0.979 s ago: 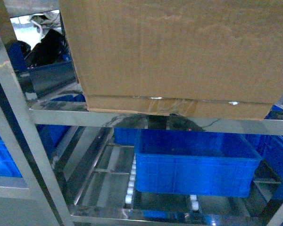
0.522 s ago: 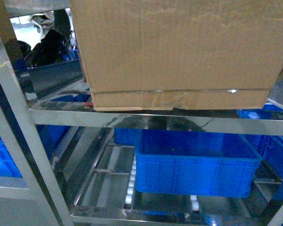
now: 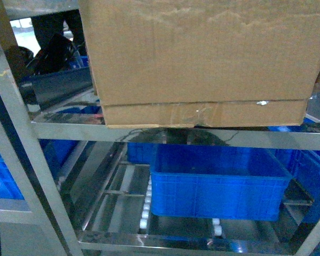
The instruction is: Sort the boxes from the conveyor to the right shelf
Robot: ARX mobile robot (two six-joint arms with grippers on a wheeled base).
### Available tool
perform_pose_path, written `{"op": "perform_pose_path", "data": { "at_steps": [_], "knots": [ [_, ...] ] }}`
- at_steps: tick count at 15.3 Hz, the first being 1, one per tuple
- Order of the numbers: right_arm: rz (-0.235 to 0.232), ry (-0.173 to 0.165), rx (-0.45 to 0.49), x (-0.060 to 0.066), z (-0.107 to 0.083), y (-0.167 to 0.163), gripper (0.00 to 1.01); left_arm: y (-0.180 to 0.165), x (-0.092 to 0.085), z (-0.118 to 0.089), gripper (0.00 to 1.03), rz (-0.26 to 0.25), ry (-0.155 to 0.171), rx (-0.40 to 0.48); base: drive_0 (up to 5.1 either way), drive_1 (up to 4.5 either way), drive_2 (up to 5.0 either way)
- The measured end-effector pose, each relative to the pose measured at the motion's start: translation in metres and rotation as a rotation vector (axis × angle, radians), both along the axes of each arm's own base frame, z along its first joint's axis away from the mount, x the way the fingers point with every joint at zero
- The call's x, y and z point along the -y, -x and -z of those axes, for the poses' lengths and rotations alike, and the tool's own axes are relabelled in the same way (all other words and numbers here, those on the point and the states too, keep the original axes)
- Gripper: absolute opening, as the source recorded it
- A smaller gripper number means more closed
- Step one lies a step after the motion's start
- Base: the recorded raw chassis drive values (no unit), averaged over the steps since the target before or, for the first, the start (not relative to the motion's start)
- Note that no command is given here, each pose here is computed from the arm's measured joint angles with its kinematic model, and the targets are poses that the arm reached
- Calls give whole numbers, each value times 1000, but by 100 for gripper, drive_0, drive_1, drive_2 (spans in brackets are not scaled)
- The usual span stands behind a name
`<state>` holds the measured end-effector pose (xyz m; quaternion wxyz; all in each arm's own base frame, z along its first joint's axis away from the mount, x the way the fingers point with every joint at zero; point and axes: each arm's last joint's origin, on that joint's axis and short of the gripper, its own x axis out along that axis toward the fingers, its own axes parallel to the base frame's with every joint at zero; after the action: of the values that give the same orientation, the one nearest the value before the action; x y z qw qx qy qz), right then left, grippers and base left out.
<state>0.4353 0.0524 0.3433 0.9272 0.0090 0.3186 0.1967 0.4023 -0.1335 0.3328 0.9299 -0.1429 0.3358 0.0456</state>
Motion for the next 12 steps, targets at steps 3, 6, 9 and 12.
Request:
{"op": "perform_pose_path", "data": {
  "at_steps": [3, 6, 9, 12],
  "knots": [
    [-35, -16, -1, -9, 0, 0, 57, 0, 2, -1, 63, 5, 14, 7, 32, 32, 32],
    [-61, -27, -1, -15, 0, 1, 96, 4, 3, 5, 100, -17, 0, 90, 11, 11, 11],
    [-59, -33, 38, -15, 1, -3, 98, 8, 4, 2, 98, -8, -49, 221, 0, 0, 0],
    [-57, -38, 106, -15, 5, -3, 98, 14, 2, -3, 98, 7, -91, 280, 0, 0, 0]
  ]
}}
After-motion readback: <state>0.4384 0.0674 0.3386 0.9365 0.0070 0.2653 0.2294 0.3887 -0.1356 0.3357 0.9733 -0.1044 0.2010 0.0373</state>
